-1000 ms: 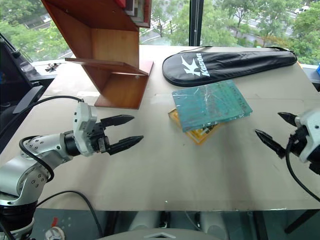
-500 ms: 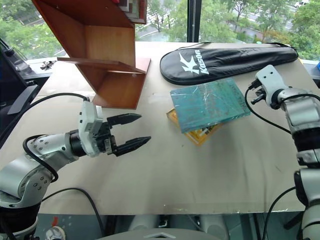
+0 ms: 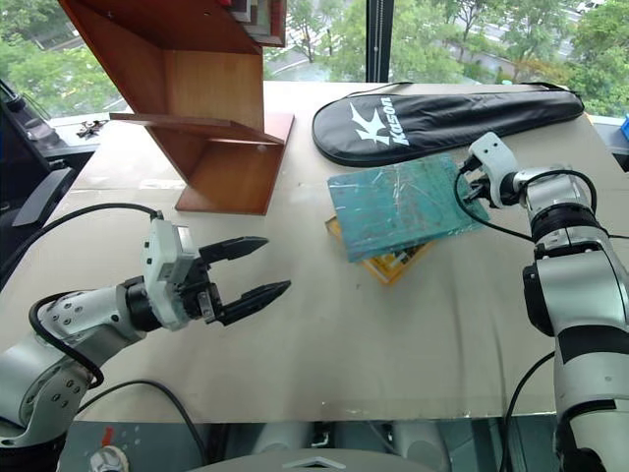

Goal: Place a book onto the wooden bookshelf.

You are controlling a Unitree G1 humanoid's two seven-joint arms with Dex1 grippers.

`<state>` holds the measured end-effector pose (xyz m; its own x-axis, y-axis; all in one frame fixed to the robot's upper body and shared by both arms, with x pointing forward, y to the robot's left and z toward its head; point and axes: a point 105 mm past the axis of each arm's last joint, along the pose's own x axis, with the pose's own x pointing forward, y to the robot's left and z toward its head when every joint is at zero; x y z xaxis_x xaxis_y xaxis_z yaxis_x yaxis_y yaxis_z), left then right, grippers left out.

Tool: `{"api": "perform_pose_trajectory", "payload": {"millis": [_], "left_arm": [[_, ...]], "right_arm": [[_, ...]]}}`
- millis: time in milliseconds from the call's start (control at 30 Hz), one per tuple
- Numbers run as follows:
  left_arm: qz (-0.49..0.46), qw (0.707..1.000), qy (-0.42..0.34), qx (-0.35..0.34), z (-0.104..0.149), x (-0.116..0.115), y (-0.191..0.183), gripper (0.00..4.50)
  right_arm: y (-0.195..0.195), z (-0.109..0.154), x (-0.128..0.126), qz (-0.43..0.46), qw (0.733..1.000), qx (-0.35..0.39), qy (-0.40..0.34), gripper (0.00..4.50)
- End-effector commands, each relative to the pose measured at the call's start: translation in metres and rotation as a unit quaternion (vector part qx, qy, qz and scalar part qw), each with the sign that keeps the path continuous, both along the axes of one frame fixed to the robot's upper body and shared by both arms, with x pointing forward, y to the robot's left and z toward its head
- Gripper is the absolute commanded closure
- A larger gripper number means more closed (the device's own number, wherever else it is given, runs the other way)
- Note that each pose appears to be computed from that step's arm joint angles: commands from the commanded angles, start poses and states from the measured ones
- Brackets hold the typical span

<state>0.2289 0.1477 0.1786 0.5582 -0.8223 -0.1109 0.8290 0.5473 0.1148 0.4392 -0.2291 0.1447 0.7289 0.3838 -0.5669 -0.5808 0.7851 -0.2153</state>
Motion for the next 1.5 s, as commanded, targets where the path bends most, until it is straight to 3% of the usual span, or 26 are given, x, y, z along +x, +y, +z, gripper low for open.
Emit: {"api": "perform_pose_trajectory", "payload": {"millis": [33,233,433,633,800,900,1000,1100,1233,1333,1500], "left_arm": [[0.009,1.000,-0.027,-0.002,0.009,-0.006,0.005,0.00],[0.030,0.999,-0.015,0.003,-0.004,-0.007,0.020,0.00],[0.029,0.999,-0.004,0.017,-0.013,-0.007,0.028,0.00],[0.024,0.999,-0.009,0.020,-0.012,-0.005,0.031,0.00],[0.027,0.999,-0.005,0.020,-0.014,-0.003,0.037,0.00],[0.030,0.999,-0.001,0.020,-0.017,-0.002,0.040,0.00],[0.026,0.999,0.005,0.027,-0.023,-0.003,0.041,0.00],[0.008,0.999,0.008,0.030,-0.026,-0.007,0.037,0.00],[-0.008,1.000,0.009,0.004,-0.018,-0.016,0.035,0.00],[-0.013,1.000,0.010,-0.006,-0.012,-0.025,0.037,0.00],[-0.006,1.000,-0.004,0.000,-0.006,-0.033,0.041,0.00]], "right_arm": [[0.014,0.012,-0.006,0.064,0.997,0.041,0.013,4.44],[0.029,0.011,-0.036,0.194,0.976,0.069,0.066,4.44],[0.057,0.003,-0.096,0.256,0.959,0.097,0.077,4.44],[0.077,0.004,-0.156,0.234,0.961,0.128,0.078,4.44],[0.045,0.024,-0.169,0.176,0.979,0.090,0.044,4.44],[0.033,0.050,-0.160,0.160,0.984,0.081,-0.012,4.44],[0.030,0.071,-0.125,0.126,0.986,0.063,-0.085,4.44],[0.034,0.066,-0.083,0.105,0.987,0.002,-0.120,4.44],[0.050,0.052,-0.039,0.097,0.987,-0.015,-0.127,4.44],[0.068,0.044,-0.026,0.131,0.984,-0.018,-0.116,4.44],[0.090,0.032,-0.024,0.182,0.978,-0.016,-0.097,4.44]]}}
